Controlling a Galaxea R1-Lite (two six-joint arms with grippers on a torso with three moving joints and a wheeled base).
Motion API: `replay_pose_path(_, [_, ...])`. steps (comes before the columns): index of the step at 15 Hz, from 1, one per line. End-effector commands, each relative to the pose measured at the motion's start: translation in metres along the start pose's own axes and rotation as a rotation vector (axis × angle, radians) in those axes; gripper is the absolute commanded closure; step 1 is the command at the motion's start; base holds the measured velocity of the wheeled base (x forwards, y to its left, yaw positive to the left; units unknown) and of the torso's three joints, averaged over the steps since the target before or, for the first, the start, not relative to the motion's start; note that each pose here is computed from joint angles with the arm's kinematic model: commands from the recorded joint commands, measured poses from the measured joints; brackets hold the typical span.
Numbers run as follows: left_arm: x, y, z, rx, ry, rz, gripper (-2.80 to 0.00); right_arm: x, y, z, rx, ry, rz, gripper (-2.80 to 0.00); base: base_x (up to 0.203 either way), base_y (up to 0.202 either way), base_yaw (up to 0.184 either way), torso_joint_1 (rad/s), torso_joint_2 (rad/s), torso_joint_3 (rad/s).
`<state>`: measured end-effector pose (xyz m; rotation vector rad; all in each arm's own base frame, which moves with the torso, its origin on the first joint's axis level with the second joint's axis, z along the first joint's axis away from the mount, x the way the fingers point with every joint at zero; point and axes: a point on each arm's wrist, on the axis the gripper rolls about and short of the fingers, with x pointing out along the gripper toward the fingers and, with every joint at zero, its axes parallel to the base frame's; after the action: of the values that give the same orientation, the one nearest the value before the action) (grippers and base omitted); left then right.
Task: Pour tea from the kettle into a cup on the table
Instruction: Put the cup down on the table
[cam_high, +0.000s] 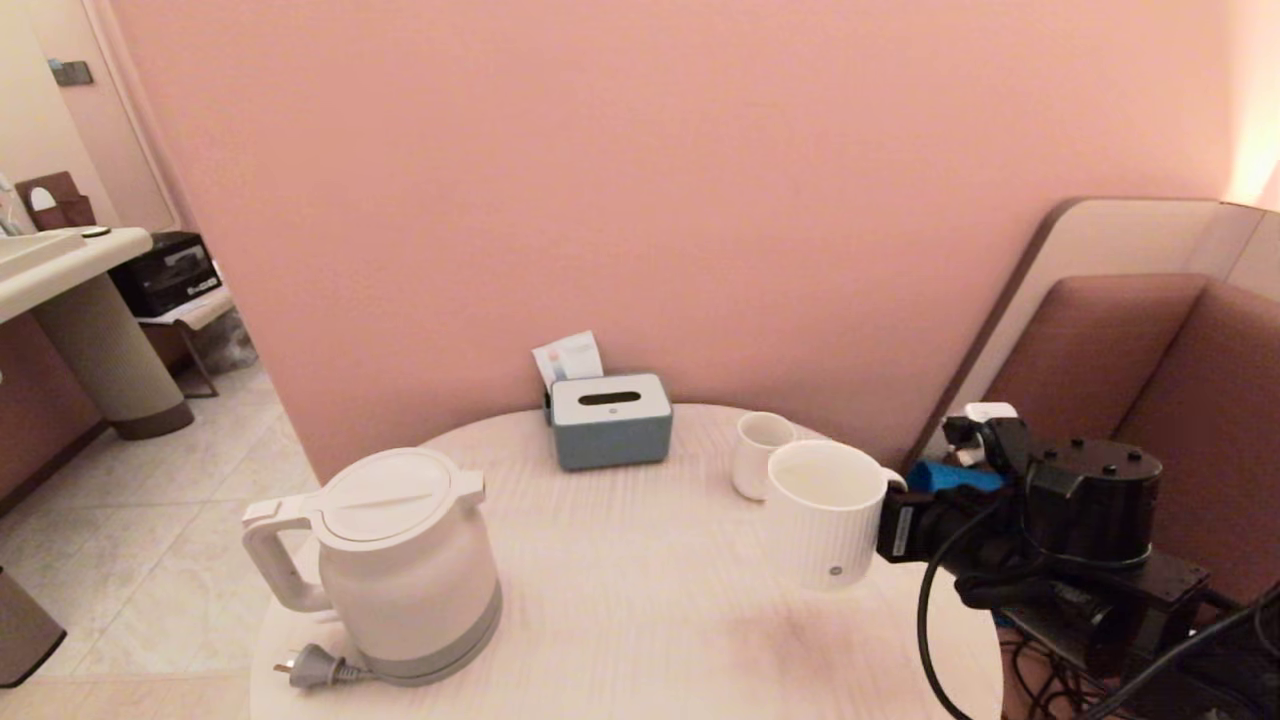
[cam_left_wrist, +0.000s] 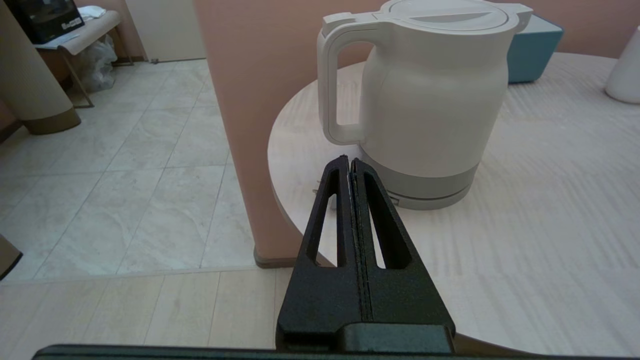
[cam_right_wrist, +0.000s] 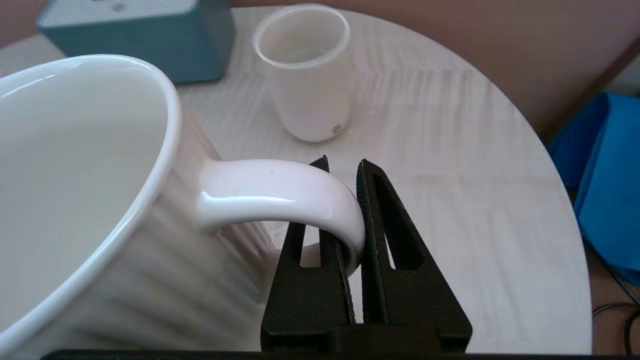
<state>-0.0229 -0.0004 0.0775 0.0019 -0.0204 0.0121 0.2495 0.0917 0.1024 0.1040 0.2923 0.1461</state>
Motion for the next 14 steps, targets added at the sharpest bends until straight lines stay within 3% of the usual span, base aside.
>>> replay_pose_path(1, [0.0, 0.0, 0.0, 0.0, 0.0, 0.002, 0.0, 0.011, -0.001, -0.025, -0.009, 0.033, -0.011, 0.0, 0.0, 0.0, 0.0, 0.0, 0.0, 0.0])
replay_pose_path(5, [0.0, 0.0, 0.0, 0.0, 0.0, 0.002, 0.0, 0.02, -0.007, -0.068, 0.007, 0.052, -0.052, 0.0, 0.0, 0.0, 0.0, 0.0, 0.0, 0.0])
replay_pose_path(6, [0.0, 0.0, 0.0, 0.0, 0.0, 0.0, 0.0, 0.021, -0.007, -0.072, 0.042, 0.061, -0.057, 0.0, 0.0, 0.0, 0.0, 0.0, 0.0, 0.0])
replay_pose_path(14, [0.0, 0.0, 0.0, 0.0, 0.0, 0.0, 0.0, 0.033, 0.002, -0.092, 0.021, 0.121, -0.04, 0.0, 0.0, 0.0, 0.0, 0.0, 0.0, 0.0])
